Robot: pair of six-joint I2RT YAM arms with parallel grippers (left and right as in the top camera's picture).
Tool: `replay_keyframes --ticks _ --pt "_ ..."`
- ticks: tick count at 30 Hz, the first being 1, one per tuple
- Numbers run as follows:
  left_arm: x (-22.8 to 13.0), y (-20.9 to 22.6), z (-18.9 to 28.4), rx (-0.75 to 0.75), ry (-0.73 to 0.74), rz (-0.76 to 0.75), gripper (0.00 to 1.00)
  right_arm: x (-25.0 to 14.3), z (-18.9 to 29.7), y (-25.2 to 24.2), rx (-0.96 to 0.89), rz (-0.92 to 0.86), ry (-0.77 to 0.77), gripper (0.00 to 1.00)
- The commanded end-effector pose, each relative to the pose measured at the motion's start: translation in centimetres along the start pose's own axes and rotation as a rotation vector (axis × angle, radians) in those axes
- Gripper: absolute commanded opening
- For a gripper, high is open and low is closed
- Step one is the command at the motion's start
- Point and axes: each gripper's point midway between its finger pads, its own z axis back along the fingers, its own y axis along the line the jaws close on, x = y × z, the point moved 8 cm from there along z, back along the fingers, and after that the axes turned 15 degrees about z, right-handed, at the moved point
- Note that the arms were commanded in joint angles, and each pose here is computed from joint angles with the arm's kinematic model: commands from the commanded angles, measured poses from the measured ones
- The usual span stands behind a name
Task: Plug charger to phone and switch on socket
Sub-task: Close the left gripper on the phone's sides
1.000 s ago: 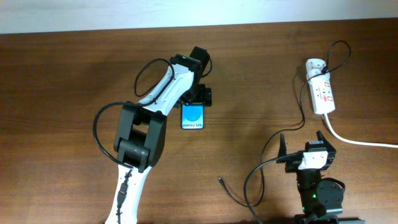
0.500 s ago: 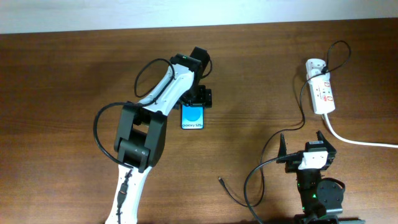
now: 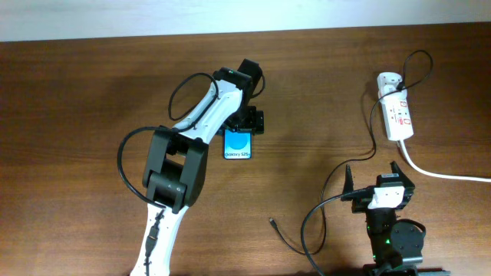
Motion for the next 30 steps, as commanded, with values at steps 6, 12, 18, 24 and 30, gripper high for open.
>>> replay_keyframes --ticks 6,12,18,24,30 --pt "-1.2 -0.2 -3.7 0.018 0.096 0.006 0.93 -0.3 0.0 0.0 -0.006 0.004 0.01 0.98" --pt "-1.2 -0.2 -3.7 0.018 0.096 0.006 0.9 -0.3 0.0 0.0 -0.006 0.004 0.01 0.98" --pt "-1.2 -0.2 -3.7 0.017 0.096 0.006 0.99 -0.3 0.0 0.0 -0.006 0.004 0.01 0.98" --pt "-0.5 0.5 -3.7 0.055 0.06 0.014 0.99 -0.3 0.0 0.0 -0.006 0.004 0.01 0.98" --pt "0.0 1.1 -3.7 0.08 0.04 0.034 0.99 -0.3 0.0 0.0 -0.006 0.004 0.01 0.98"
